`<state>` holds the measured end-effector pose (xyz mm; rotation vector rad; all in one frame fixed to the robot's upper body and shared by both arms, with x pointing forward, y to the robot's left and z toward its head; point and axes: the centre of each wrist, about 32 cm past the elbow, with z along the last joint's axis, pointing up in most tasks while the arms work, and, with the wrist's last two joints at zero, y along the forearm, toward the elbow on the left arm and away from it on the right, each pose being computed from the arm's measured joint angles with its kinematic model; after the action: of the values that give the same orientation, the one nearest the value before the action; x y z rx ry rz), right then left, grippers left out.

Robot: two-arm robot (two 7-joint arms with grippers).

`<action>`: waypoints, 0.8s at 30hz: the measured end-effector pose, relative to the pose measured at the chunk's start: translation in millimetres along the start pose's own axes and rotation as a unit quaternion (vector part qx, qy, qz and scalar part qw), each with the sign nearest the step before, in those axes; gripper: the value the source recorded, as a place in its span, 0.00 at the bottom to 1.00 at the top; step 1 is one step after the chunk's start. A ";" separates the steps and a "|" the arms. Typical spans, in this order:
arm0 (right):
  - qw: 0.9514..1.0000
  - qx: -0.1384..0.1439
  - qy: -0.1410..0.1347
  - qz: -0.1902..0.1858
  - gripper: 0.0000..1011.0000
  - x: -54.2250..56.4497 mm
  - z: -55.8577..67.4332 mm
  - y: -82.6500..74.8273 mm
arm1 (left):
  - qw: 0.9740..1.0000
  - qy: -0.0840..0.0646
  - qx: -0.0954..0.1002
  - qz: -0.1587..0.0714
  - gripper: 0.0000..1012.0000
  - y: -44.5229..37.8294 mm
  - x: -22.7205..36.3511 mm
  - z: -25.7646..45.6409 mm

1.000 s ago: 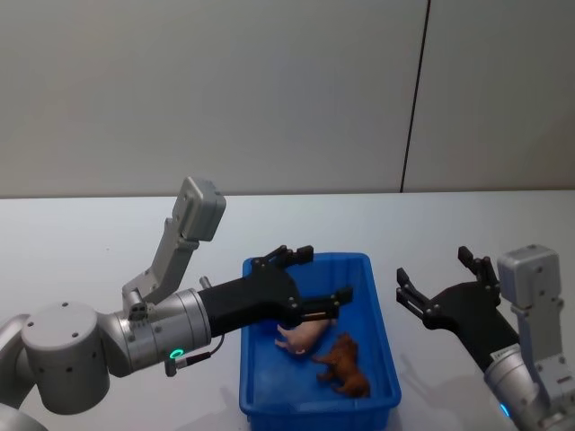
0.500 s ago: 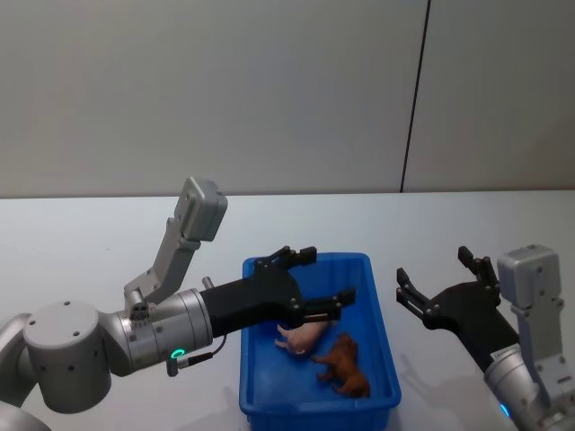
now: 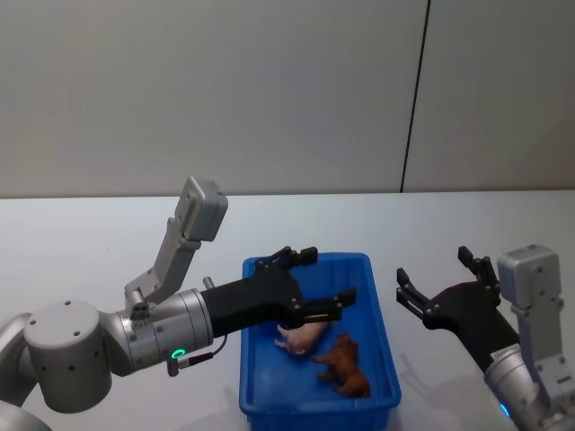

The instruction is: Pick up the two dolls from the table and place them into the box.

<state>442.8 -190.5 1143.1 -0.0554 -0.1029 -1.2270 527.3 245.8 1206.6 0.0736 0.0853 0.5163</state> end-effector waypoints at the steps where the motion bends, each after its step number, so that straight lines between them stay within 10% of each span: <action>1: 1.000 0.000 0.000 0.000 0.99 0.0 0.0 0.0 | 1.000 0.000 0.000 0.000 0.99 0.0 0.0 0.0; 24: 1.000 0.000 0.000 0.000 0.99 0.0 0.0 0.0 | 1.000 0.000 0.000 -0.001 0.99 0.0 0.1 0.1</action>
<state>442.8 -190.6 1143.1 -0.0554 -0.1029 -1.2270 527.4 245.9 1206.7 0.0736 0.0853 0.5148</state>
